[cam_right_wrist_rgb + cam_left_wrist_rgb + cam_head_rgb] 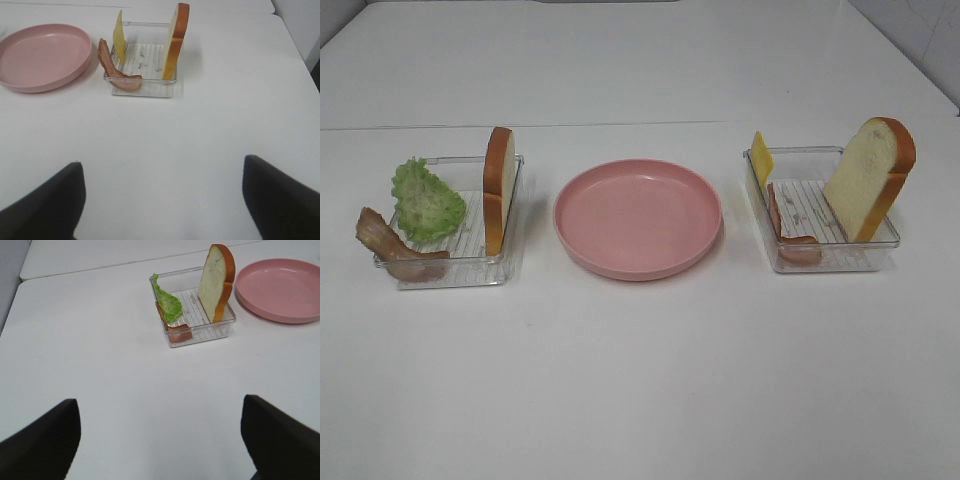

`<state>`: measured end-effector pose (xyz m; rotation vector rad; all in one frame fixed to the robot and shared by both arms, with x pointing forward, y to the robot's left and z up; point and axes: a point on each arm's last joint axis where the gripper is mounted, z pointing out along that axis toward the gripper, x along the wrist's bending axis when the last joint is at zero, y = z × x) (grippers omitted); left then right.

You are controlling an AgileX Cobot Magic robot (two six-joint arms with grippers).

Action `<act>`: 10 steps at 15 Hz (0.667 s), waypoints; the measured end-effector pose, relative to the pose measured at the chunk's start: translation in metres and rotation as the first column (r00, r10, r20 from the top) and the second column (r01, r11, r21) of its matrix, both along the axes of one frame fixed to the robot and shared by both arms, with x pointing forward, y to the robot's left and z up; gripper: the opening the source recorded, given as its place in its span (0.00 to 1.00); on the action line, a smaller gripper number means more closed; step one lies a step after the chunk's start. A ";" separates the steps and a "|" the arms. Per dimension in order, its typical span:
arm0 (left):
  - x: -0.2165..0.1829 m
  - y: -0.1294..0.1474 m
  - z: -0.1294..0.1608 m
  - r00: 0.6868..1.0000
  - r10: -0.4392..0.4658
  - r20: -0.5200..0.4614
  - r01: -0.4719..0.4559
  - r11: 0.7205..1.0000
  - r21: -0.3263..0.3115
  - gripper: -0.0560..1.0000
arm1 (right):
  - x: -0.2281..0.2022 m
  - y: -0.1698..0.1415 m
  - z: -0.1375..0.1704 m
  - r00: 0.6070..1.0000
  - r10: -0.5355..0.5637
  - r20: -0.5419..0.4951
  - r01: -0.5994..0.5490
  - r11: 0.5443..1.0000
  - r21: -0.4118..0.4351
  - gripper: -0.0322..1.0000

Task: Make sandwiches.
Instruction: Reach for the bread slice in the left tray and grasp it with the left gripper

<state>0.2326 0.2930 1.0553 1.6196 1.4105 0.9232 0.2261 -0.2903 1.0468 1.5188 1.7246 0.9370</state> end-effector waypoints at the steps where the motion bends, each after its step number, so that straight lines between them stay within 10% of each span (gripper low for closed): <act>1: 0.000 0.000 0.000 1.000 0.000 0.000 0.000 1.000 0.000 0.83 | 0.000 0.000 0.000 1.000 0.000 0.000 0.000 1.000 0.000 0.81; 10: 0.000 0.000 0.000 1.000 0.000 0.000 0.000 1.000 0.000 0.83 | 0.000 0.000 0.000 1.000 0.000 0.000 0.000 1.000 0.000 0.81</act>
